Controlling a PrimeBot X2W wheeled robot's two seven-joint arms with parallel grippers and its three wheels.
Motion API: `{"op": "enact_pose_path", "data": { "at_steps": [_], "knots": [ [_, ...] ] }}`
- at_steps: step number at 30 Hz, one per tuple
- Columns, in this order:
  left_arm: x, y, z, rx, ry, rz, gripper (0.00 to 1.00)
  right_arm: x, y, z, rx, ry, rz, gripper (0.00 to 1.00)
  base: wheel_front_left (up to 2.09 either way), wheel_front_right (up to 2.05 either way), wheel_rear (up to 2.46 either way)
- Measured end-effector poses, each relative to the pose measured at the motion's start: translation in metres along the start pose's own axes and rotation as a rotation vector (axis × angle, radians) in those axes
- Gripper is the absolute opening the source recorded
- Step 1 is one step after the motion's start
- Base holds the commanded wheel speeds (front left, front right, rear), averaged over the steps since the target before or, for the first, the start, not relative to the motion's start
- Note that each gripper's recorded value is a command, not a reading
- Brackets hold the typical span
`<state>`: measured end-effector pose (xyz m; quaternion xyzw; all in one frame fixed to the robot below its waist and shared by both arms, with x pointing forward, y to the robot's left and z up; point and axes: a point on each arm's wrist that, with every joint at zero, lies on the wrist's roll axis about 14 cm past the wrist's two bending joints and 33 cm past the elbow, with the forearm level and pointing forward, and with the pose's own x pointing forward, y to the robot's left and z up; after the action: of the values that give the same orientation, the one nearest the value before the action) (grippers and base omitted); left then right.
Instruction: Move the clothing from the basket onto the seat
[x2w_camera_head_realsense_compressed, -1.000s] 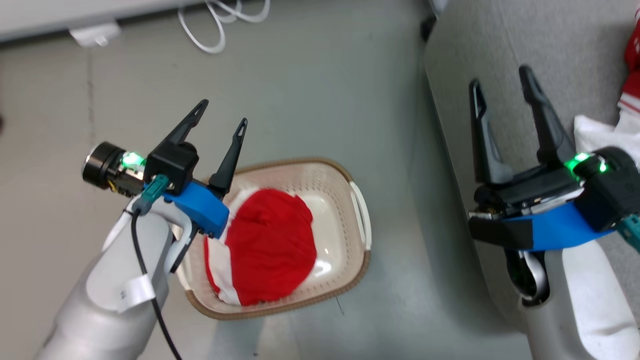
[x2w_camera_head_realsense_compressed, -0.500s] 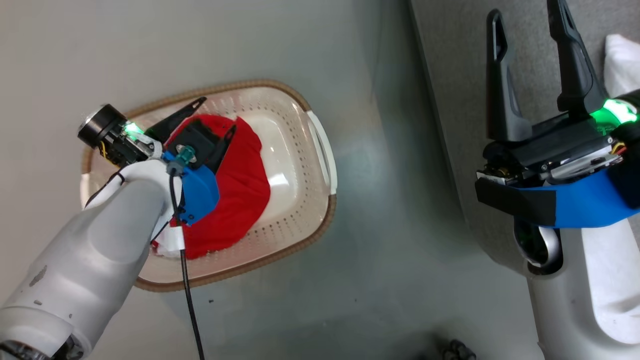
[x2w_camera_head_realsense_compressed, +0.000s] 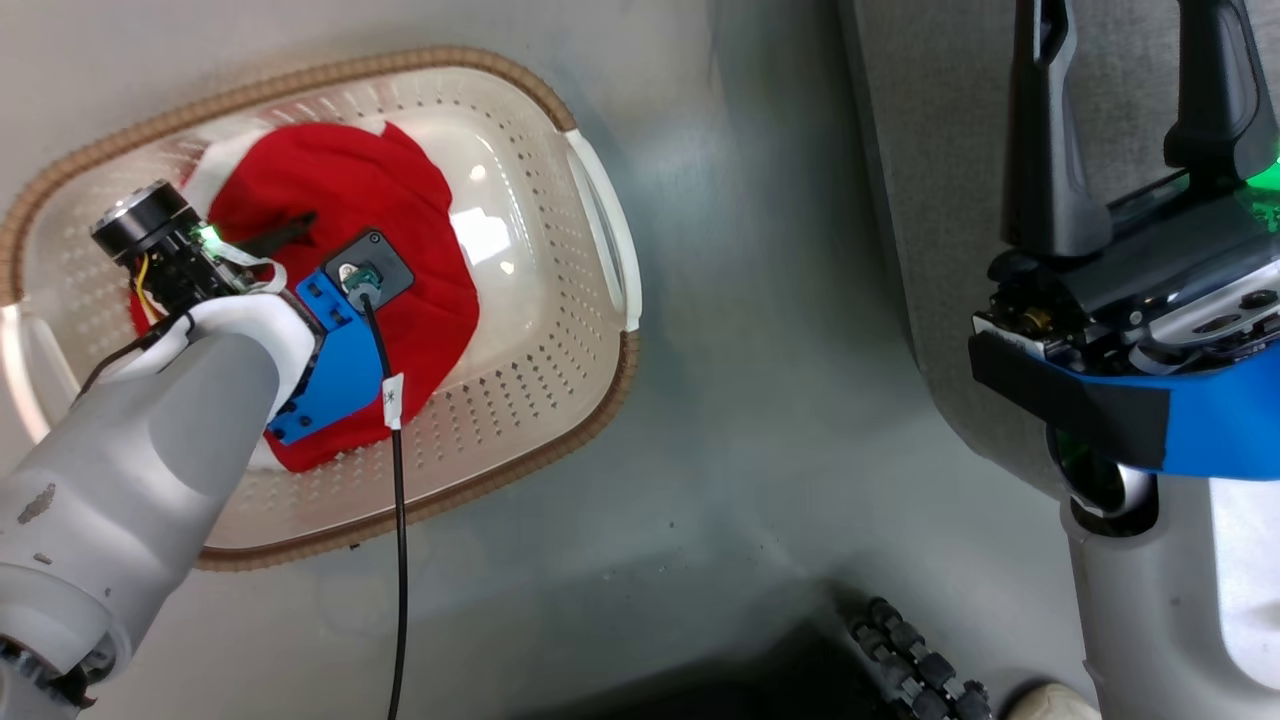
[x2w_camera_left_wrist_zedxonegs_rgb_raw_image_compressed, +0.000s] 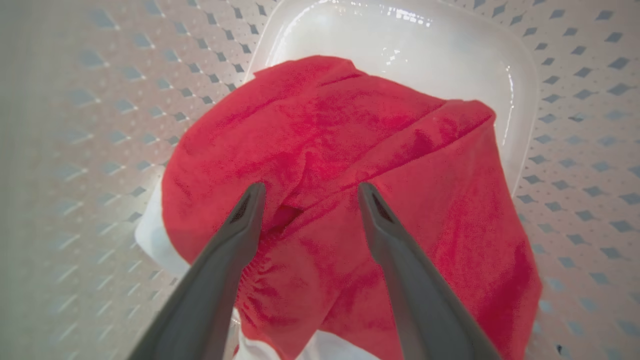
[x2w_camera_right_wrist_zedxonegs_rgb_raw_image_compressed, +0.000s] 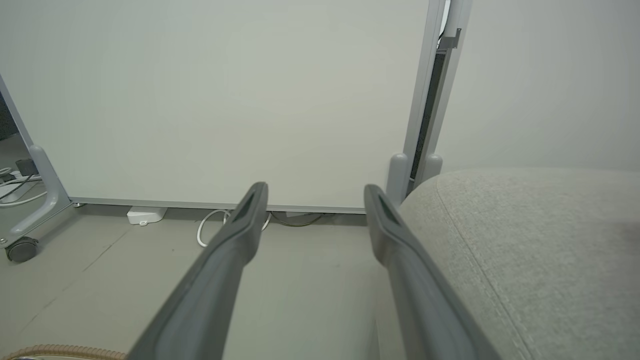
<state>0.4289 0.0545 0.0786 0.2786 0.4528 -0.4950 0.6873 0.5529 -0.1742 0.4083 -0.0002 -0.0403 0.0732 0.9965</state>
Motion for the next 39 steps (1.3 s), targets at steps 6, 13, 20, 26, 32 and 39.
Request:
{"op": "enact_pose_path", "data": {
  "at_steps": [6,13,20,26,32,39],
  "knots": [
    [0.022,-0.012,-0.031,0.066,0.126,-0.043,1.00,0.003,0.001,-0.017,-0.007,0.015,0.011,1.00,0.00,0.00,0.00],
    [0.039,-0.018,-0.052,0.083,0.177,-0.071,1.00,0.001,0.003,-0.039,-0.004,0.049,0.019,1.00,0.00,0.00,0.00],
    [0.046,-0.024,-0.056,0.072,0.199,-0.084,0.37,0.001,0.001,-0.043,-0.017,0.052,0.015,1.00,0.00,0.00,0.00],
    [0.043,-0.026,-0.052,0.070,0.199,-0.087,0.00,0.004,-0.001,-0.034,-0.024,0.030,0.012,1.00,0.00,0.00,0.00],
    [0.037,-0.029,-0.043,0.051,0.165,-0.087,0.00,0.005,-0.001,-0.026,-0.026,0.015,0.011,1.00,0.00,0.00,0.00],
    [0.019,-0.025,-0.006,0.010,0.039,-0.061,0.00,0.009,0.000,-0.007,-0.038,-0.021,0.008,1.00,0.00,0.00,0.00]
  ]
}}
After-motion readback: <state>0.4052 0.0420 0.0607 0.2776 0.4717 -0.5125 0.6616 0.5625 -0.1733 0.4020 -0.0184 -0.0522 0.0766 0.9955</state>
